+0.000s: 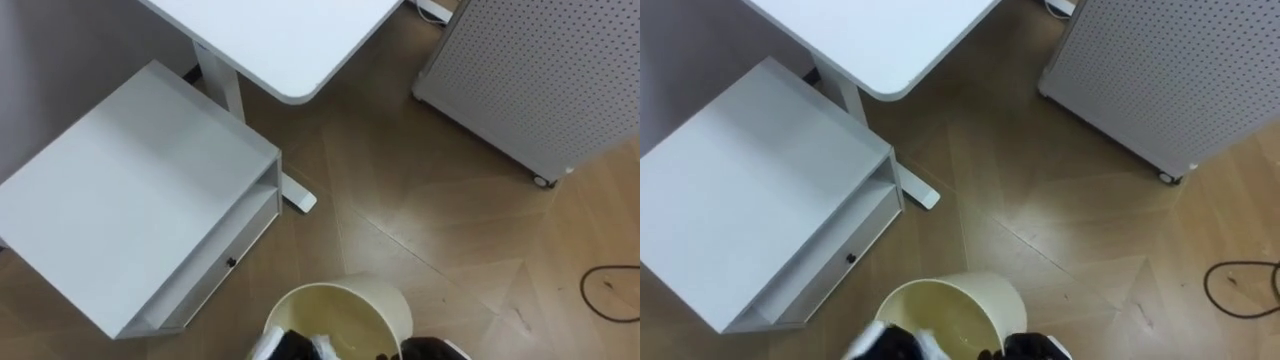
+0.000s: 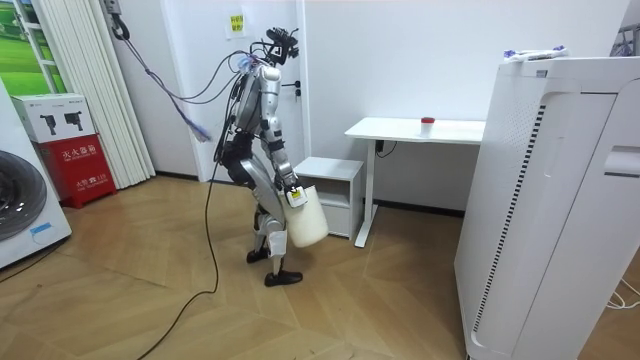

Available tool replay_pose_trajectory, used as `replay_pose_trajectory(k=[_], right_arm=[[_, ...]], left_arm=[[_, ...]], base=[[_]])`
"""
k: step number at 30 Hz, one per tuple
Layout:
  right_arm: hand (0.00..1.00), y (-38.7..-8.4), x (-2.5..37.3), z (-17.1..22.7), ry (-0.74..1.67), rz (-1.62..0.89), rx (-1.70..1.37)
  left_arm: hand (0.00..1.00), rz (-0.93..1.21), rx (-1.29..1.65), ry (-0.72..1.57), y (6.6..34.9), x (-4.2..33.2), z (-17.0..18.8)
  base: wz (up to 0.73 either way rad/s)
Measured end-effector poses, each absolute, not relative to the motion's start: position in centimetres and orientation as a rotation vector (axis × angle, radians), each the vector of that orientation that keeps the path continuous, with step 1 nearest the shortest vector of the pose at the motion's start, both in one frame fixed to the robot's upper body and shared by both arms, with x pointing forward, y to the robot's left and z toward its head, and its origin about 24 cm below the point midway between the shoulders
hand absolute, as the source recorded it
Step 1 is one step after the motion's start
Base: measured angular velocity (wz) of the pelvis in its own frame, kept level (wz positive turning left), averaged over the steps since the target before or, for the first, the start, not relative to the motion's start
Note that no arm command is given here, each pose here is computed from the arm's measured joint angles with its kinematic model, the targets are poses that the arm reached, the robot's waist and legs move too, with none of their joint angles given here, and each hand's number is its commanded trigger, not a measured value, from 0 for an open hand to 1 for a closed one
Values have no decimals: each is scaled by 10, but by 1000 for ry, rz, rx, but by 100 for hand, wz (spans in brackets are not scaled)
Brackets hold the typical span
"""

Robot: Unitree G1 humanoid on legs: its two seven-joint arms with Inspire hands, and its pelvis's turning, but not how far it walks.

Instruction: Pick garbage

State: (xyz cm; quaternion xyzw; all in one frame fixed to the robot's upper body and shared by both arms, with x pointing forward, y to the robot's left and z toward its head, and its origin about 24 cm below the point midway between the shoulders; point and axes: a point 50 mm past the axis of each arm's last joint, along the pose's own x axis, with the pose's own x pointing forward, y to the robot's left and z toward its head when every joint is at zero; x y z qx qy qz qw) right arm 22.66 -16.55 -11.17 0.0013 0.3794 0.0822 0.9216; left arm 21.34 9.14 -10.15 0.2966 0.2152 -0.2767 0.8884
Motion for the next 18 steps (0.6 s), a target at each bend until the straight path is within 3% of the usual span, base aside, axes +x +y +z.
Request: replay_pose_trajectory(k=[6, 7, 8, 18], right_arm=[[100, -161, 225, -112, 763, 207, -18], [100, -161, 226, -112, 761, 210, -17], [100, -160, 226, -111, 755, 215, -16], [100, -163, 225, -111, 750, 215, -13]], left_arm=[[100, -680, 584, 430, 82, 215, -95], [61, -687, 581, 429, 81, 215, -95], [0, -696, 571, 433, 81, 215, -95], [0, -744, 514, 440, 79, 210, -93]], base=[[-2], [0], [0], [0]])
